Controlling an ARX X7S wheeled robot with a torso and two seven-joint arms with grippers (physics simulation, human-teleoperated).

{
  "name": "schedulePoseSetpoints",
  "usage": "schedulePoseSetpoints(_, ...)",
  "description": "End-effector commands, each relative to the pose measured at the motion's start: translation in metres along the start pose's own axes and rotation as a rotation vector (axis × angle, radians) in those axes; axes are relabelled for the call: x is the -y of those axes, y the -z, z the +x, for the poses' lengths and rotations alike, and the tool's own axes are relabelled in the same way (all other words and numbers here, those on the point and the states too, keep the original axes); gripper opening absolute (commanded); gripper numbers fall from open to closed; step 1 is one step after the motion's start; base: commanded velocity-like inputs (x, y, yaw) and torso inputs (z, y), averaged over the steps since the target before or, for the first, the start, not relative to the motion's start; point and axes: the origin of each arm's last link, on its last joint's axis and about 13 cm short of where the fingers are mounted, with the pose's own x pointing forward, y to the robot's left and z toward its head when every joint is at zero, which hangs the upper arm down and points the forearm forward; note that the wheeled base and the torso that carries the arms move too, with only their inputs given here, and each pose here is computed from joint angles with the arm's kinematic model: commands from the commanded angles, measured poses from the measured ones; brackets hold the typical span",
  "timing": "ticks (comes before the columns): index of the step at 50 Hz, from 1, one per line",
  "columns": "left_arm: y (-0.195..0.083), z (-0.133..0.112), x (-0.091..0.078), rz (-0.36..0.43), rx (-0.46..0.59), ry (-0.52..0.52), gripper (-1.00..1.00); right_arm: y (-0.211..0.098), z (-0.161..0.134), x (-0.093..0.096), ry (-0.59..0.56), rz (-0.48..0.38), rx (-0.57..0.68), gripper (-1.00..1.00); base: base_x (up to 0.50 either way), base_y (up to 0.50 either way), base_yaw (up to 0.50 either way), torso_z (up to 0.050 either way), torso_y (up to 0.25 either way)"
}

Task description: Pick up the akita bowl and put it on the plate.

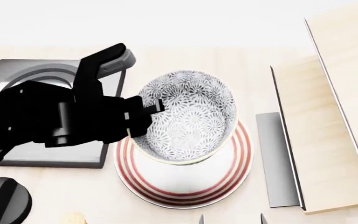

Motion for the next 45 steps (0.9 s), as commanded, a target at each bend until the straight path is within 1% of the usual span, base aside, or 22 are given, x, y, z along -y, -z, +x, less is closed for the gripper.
schedulePoseSetpoints(1,-0.001,0.001,0.001,-0.051,0.029,0.036,-1.00,0.000,-0.001,-0.001,-0.006,0.002,0.000,1.00,0.00,0.00,0.00,0.008,-0.008)
schedulePoseSetpoints(4,-0.001,0.002,0.000,-0.054,0.037,0.024,-1.00,0.000,-0.001,-0.001,-0.006,0.002,0.001,1.00,0.00,0.00,0.00,0.008,-0.025)
schedulePoseSetpoints(6,-0.001,0.002,0.001,-0.035,0.045,0.003,-1.00,0.000,-0.001,-0.001,-0.007,0.002,0.001,1.00,0.00,0.00,0.00,0.012,-0.178)
schedulePoseSetpoints(7,0.002,0.002,0.001,-0.056,0.009,0.042,-1.00,0.000,-0.001,-0.001,-0.009,0.003,0.001,1.00,0.00,0.00,0.00,0.015,-0.250)
schedulePoseSetpoints(8,0.001,0.003,0.000,-0.043,0.024,0.032,-1.00,0.000,-0.001,-0.001,-0.008,0.001,0.001,1.00,0.00,0.00,0.00,0.015,-0.150)
schedulePoseSetpoints(18,0.006,0.006,-0.003,-0.061,0.012,0.039,-1.00,-0.001,-0.001,-0.001,-0.008,0.003,0.004,1.00,0.00,0.00,0.00,0.011,-0.034)
schedulePoseSetpoints(23,0.007,0.007,-0.004,-0.072,0.034,0.039,-1.00,-0.001,-0.001,0.000,-0.009,0.002,0.004,1.00,0.00,0.00,0.00,0.010,-0.018)
schedulePoseSetpoints(24,0.007,0.008,-0.004,-0.069,0.044,0.021,-1.00,-0.001,-0.001,0.000,-0.009,0.001,0.005,1.00,0.00,0.00,0.00,0.011,-0.021)
schedulePoseSetpoints(26,0.008,0.009,-0.004,-0.070,0.038,0.026,-1.00,-0.001,-0.001,0.000,-0.009,0.003,0.006,1.00,0.00,0.00,0.00,0.011,-0.047)
schedulePoseSetpoints(27,0.009,0.010,-0.005,-0.047,0.034,0.004,-1.00,-0.001,-0.001,0.000,-0.010,0.003,0.005,1.00,0.00,0.00,0.00,0.011,-0.121)
schedulePoseSetpoints(28,0.009,0.010,-0.005,-0.084,0.043,0.023,-1.00,-0.001,-0.001,0.000,-0.010,0.002,0.005,1.00,0.00,0.00,0.00,0.013,-0.156)
schedulePoseSetpoints(29,0.010,0.010,-0.005,-0.068,0.040,0.013,-1.00,-0.001,-0.001,0.000,-0.010,0.003,0.005,1.00,0.00,0.00,0.00,0.013,-0.174)
schedulePoseSetpoints(30,0.011,0.011,-0.007,-0.061,0.030,-0.028,-1.00,0.000,-0.001,0.000,-0.010,0.004,0.004,1.00,0.00,0.00,0.00,0.013,-0.205)
schedulePoseSetpoints(31,0.012,0.011,-0.007,-0.080,0.031,-0.018,-1.00,0.000,-0.001,0.000,-0.010,0.003,0.004,1.00,0.00,0.00,0.00,0.014,-0.244)
schedulePoseSetpoints(33,0.012,0.011,-0.007,-0.089,0.036,0.011,-1.00,0.000,-0.001,0.000,-0.010,0.004,0.002,1.00,0.00,0.00,0.00,0.015,-0.152)
schedulePoseSetpoints(45,0.013,0.013,-0.009,-0.110,0.061,0.017,-1.00,0.000,-0.002,-0.001,-0.017,0.005,0.001,1.00,0.00,0.00,0.00,0.010,-0.013)
